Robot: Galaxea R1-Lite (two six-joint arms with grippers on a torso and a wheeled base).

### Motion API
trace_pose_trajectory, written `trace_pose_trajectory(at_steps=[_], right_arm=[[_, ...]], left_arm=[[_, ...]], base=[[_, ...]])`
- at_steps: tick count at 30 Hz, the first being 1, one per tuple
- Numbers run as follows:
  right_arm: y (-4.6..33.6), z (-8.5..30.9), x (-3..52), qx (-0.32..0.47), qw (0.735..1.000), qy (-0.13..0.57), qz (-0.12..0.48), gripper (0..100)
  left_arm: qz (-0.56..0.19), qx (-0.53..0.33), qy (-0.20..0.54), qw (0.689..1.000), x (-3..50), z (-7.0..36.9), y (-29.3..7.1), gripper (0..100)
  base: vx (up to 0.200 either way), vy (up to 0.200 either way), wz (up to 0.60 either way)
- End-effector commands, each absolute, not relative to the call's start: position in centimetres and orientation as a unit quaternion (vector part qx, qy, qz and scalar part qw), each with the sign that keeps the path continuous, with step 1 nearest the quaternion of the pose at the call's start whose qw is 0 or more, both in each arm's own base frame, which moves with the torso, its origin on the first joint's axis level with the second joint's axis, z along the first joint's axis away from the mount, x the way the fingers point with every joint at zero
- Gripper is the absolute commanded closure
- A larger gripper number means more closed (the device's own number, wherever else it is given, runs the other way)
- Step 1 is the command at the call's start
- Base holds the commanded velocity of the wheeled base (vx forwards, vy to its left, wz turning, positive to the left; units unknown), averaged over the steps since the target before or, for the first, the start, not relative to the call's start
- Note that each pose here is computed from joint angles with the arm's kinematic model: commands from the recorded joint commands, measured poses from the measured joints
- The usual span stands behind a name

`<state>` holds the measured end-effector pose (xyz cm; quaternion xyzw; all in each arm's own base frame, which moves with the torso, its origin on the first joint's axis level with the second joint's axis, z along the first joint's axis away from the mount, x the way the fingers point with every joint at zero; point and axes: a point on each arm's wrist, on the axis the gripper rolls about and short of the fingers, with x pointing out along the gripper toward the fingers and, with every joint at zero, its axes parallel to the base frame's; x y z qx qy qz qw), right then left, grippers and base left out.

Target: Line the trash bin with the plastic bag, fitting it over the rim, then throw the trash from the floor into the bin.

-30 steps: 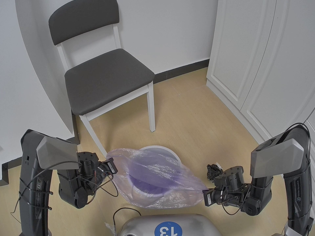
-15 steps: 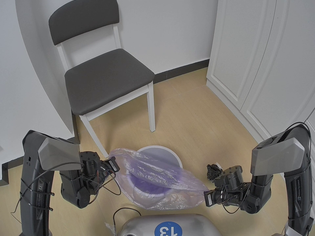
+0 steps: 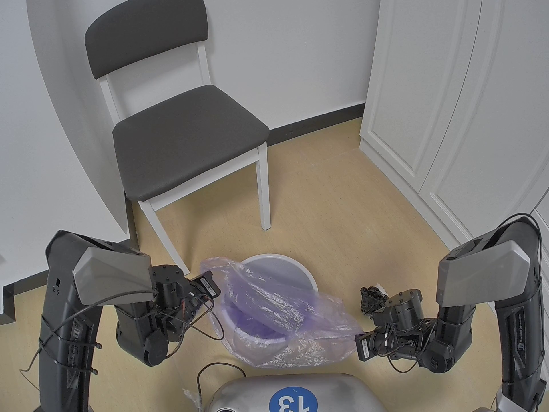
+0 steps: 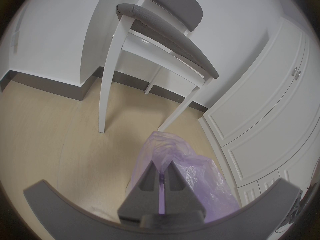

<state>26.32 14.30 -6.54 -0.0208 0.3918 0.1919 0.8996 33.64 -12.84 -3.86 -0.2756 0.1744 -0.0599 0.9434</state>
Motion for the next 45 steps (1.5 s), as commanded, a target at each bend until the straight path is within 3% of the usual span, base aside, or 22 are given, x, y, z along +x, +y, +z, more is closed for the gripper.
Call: trace_pose_trajectory(at_steps=[1, 12, 23, 38, 39, 45], right_arm=[[14.3, -6.6, 26.4, -0.021, 0.899, 0.392, 0.192, 100], [14.3, -6.7, 26.3, -0.020, 0.898, 0.394, 0.193, 100], [14.4, -6.7, 26.4, -0.019, 0.898, 0.394, 0.194, 100], [14.4, -6.7, 26.4, -0.019, 0.898, 0.395, 0.194, 100], [14.4, -6.7, 26.4, -0.019, 0.898, 0.395, 0.194, 0], [14.3, -6.7, 26.3, -0.019, 0.897, 0.398, 0.193, 0]], left_arm=[[-0.051, -0.272, 0.170, 0.946, 34.2, -5.3, -13.3, 100], [-0.026, -0.254, 0.170, 0.952, 34.9, -6.7, -12.5, 100], [-0.007, -0.142, 0.202, 0.969, 33.8, -9.0, -11.4, 100], [0.010, -0.173, 0.176, 0.969, 35.1, -8.9, -11.6, 100], [0.010, -0.173, 0.176, 0.969, 35.1, -8.9, -11.6, 100], [0.010, -0.173, 0.176, 0.969, 35.1, -8.9, -11.6, 100]], base=[[0.000, 0.000, 0.00], [0.000, 0.000, 0.00], [0.000, 0.000, 0.00], [0.000, 0.000, 0.00], [0.000, 0.000, 0.00], [0.000, 0.000, 0.00]])
